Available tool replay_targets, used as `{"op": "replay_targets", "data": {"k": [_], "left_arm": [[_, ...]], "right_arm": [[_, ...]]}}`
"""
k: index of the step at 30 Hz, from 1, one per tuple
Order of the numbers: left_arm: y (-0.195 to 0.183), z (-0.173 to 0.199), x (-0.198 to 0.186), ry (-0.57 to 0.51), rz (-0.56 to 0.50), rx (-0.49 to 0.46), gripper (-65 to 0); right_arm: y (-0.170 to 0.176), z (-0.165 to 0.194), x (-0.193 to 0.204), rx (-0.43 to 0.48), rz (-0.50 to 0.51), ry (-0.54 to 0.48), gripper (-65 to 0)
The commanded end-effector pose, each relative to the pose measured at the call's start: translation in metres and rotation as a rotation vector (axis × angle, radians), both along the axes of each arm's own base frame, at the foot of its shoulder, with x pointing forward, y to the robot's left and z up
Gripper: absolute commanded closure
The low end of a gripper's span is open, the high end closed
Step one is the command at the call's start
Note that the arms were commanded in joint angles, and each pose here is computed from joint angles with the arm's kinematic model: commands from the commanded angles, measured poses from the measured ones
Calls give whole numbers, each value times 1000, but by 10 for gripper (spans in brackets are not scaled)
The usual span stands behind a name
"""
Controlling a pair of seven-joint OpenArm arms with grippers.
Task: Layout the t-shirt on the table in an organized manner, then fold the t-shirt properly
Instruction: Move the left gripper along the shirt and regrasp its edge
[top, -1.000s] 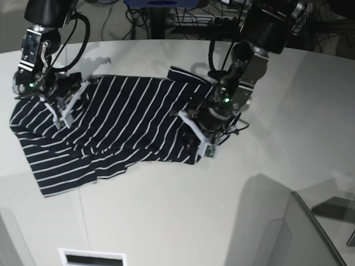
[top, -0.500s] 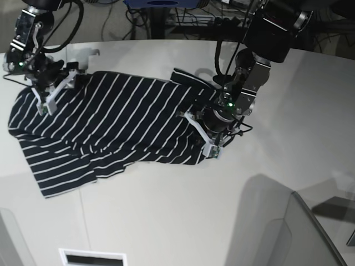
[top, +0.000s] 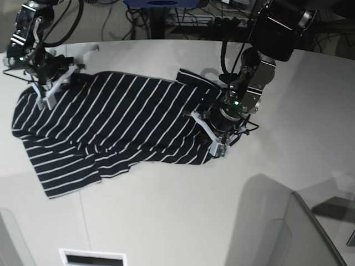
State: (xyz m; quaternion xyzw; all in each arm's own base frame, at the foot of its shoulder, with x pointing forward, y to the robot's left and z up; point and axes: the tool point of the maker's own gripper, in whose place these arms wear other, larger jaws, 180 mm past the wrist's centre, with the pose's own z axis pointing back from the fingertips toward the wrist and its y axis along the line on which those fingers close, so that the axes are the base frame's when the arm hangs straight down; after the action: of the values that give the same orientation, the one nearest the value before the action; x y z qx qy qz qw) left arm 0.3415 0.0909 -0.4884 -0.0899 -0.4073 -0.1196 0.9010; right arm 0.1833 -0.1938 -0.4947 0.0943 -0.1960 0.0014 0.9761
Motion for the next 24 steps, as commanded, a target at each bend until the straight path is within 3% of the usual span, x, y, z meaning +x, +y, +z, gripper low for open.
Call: {"op": "replay_targets", "data": {"k": [1,3,8,11,16,24], "left_arm": [[9,-3,-1,26,9,32,0],[15,-3,-1,26,10,43,0],[32,-3,0,24,19,73,0],[62,-2,1,19,100,115,0],[89,26,11,-59,201,83,0],[82,66,29,-167,197,48,0]], "right_arm": [[-2,1,-3,-19,13,20,0],[-7,8,-1,-40,17,15,-23],[-16,32,6,-104,41,3,-3],[-21,49,10,-147,54,-7,-3],[-25,70,17,-198,73,-25,-3],[-15,100,47,-238,126,-76,-3]]}}
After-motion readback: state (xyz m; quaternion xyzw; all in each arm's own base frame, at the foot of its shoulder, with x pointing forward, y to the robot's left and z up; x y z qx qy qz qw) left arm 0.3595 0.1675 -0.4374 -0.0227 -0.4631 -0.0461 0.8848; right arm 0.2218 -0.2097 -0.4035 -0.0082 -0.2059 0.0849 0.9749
